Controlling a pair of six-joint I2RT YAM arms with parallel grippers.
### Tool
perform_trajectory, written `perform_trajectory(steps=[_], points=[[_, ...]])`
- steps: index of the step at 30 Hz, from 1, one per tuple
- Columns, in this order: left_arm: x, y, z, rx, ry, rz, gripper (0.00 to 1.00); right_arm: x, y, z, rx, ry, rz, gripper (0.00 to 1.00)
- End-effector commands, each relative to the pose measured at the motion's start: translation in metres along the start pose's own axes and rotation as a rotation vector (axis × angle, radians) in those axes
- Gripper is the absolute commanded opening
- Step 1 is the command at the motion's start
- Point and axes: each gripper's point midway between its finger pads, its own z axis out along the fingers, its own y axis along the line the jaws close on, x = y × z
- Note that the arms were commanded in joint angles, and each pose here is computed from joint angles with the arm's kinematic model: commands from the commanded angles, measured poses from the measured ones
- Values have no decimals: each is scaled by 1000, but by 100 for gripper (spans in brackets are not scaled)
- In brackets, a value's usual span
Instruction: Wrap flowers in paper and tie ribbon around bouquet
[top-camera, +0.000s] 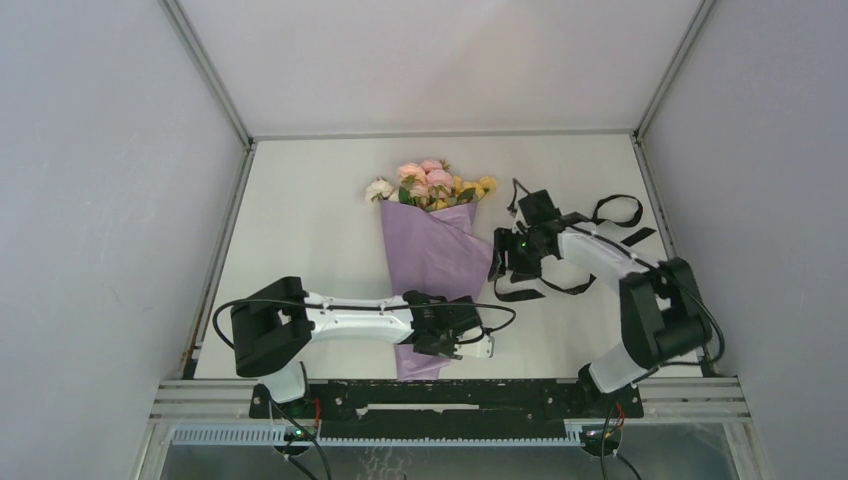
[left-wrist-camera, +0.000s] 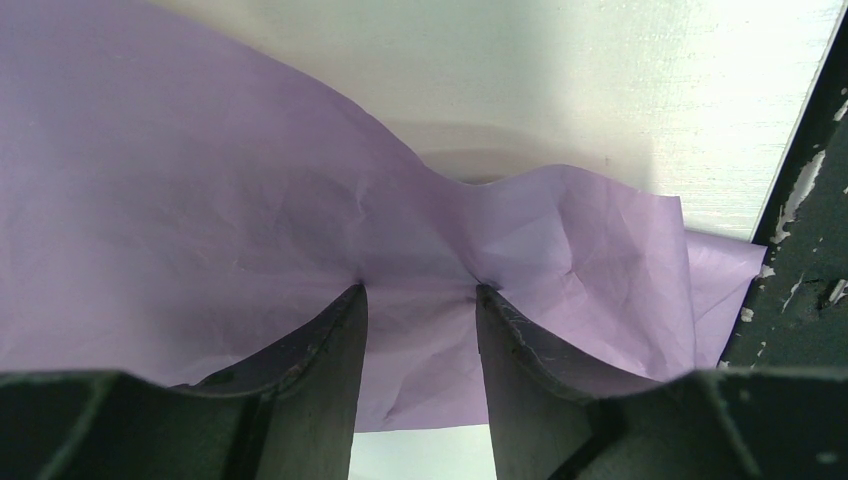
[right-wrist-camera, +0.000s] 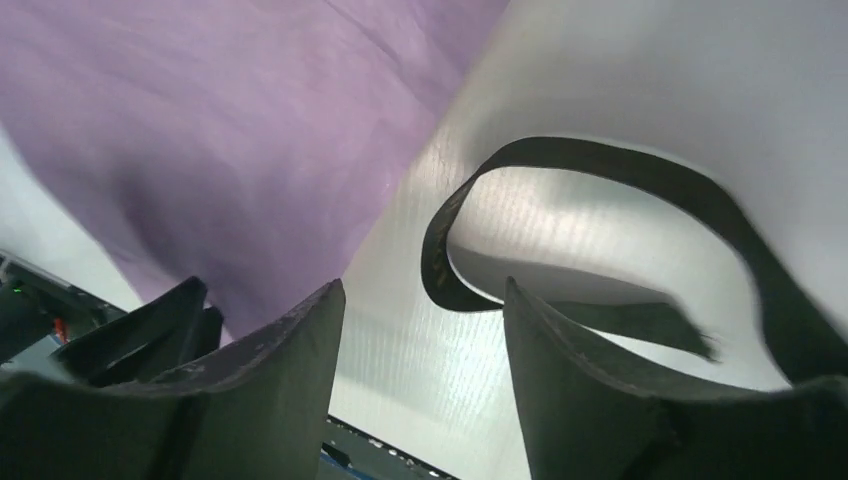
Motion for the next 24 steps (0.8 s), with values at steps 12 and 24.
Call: perform_trajectory(steps=[12, 24], points=[[15, -39, 32, 161, 33, -14, 51, -129, 64, -23, -353, -279, -159, 100], [16, -40, 32, 166, 37, -17, 50, -115, 67, 67, -403, -75, -85, 100]])
